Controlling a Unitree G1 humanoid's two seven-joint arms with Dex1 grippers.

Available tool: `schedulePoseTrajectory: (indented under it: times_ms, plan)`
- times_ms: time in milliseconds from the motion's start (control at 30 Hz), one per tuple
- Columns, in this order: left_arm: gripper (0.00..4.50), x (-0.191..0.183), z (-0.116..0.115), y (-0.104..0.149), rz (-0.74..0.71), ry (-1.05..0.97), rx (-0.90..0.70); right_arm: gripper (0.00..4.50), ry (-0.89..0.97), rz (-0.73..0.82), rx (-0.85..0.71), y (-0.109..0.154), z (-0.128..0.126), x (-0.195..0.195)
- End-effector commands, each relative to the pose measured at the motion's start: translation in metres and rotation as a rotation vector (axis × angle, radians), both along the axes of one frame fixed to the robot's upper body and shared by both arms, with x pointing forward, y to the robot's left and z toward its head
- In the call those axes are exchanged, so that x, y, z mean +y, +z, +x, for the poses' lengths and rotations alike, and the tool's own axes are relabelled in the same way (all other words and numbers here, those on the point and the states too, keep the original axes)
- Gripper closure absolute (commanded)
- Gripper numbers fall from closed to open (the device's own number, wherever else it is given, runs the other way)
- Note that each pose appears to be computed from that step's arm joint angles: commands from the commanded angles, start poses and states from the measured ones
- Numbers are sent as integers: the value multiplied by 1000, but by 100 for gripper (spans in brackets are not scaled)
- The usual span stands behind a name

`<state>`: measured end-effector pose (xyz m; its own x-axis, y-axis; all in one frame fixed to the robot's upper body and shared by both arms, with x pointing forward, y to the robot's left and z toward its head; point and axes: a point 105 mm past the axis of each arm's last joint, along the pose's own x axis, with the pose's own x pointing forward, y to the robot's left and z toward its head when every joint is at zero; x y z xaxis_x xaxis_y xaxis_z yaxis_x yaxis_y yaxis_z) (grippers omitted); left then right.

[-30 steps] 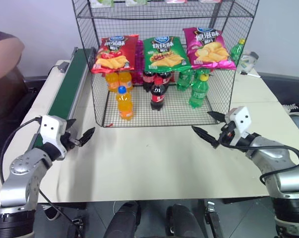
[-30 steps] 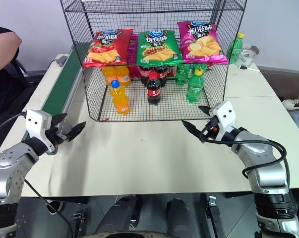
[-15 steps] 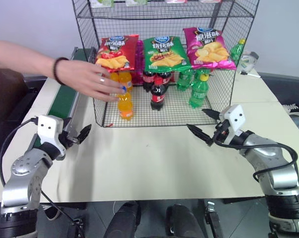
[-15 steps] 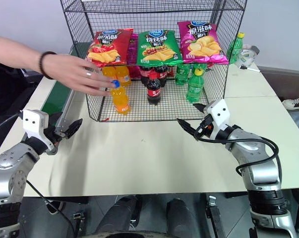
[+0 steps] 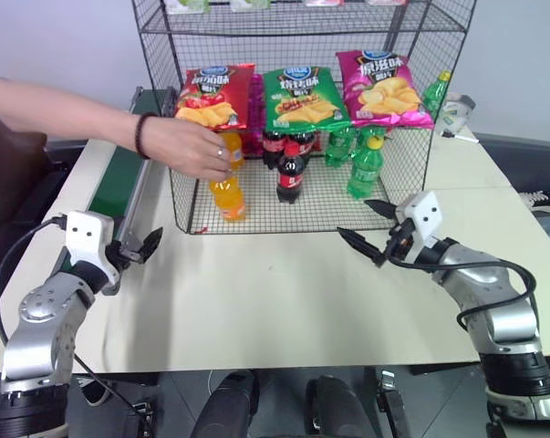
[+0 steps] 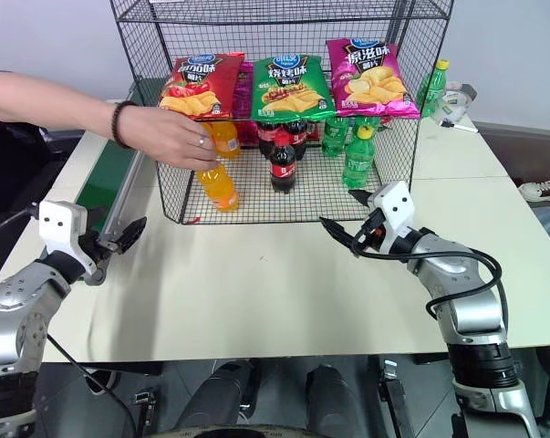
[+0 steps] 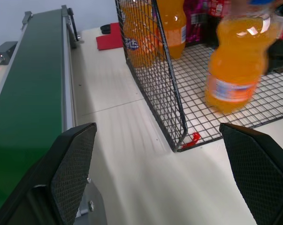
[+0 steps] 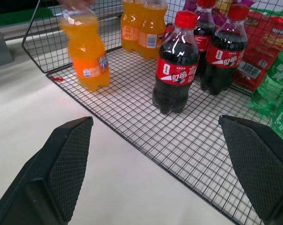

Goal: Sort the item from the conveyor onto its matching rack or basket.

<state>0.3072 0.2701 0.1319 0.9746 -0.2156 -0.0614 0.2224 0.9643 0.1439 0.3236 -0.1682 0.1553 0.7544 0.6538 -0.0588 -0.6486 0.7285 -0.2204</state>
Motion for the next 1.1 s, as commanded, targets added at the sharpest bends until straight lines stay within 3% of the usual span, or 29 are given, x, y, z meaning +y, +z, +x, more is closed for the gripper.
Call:
schedulePoseTrajectory:
  times_ms: [33,433,1100]
  plan:
    - [12,4,-3,15,21,17,-41,0,16,6,-51,11,3,4]
    - [12,10,-2,23,-65,35,-60,0,33,7,-64,14,5,9]
    - [12,65,-8,28,-43,354,-94,0,67,32,-67,14,6,23]
